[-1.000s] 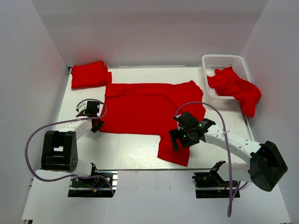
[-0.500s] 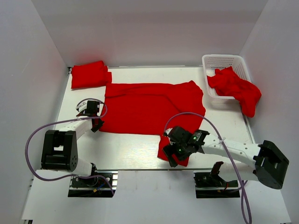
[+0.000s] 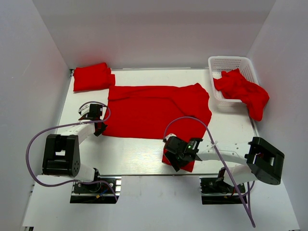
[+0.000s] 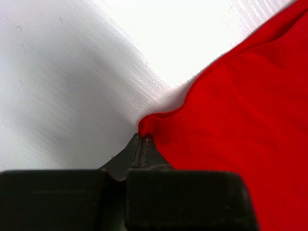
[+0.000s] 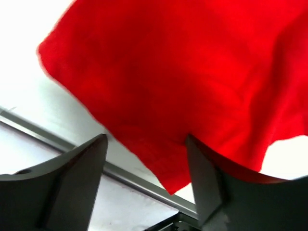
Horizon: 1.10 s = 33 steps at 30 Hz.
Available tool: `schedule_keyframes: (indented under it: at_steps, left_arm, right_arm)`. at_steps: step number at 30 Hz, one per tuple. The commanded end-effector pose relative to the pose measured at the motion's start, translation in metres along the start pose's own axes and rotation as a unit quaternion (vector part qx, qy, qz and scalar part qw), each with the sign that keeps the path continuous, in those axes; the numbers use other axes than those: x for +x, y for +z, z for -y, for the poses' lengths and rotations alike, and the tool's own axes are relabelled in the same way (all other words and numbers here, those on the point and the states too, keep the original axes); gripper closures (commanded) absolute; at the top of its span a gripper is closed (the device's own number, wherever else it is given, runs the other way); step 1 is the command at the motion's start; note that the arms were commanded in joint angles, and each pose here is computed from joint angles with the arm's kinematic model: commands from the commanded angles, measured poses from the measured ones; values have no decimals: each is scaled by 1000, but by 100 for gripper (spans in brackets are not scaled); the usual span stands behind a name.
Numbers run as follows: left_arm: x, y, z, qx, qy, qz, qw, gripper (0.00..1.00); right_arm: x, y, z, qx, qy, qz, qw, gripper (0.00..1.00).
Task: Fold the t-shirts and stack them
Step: Grap the side of the flattened tshirt closest away from the robot with both arms
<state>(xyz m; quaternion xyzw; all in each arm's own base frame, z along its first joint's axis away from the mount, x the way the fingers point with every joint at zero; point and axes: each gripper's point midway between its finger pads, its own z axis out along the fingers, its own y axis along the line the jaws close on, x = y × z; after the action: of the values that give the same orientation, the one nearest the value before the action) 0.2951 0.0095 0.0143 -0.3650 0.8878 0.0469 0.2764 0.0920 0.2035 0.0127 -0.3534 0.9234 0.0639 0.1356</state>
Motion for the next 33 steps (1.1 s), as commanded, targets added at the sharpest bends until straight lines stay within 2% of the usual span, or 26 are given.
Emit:
schedule_keyframes:
  at_steps: [1,5,6,8,9,11,14,19,25,29,33]
  left_arm:
    - [18,0,-20,-29,15,-26,999,100]
    - [19,-1,-22,-28,15,-25,999,100]
    - [18,-2,-21,-25,13,-22,999,100]
    - [19,-3,-19,-20,13,-27,999,100]
    - [20,-3,-16,-12,11,-29,999,100]
    - [21,-3,-14,-7,16,-34,999,100]
    - [17,-8,-7,9,12,-31,999,100]
    - [6,-17,6,36,5,-23,999,100]
    - [-6,-26,30,84,-4,-18,996,100]
    - [-16,-25,43,86,-7,-23,996,100]
    - [-25,-24,57,95,-7,-30,995,100]
  right_arm:
    - [25,12,13,59,40,-41,997,34]
    - [24,15,22,101,44,-31,993,58]
    - [23,14,22,105,44,-29,993,71]
    - [21,14,21,110,41,-26,993,81]
    - [19,13,20,109,39,-24,993,92]
    - [14,10,18,105,34,-12,994,100]
    - [3,4,20,110,30,8,993,100]
    - [-34,-17,33,141,45,81,986,100]
    - [-74,-27,66,196,110,140,964,100]
    - [-115,-31,71,168,137,195,956,100]
    - [-137,-39,84,166,136,216,953,100]
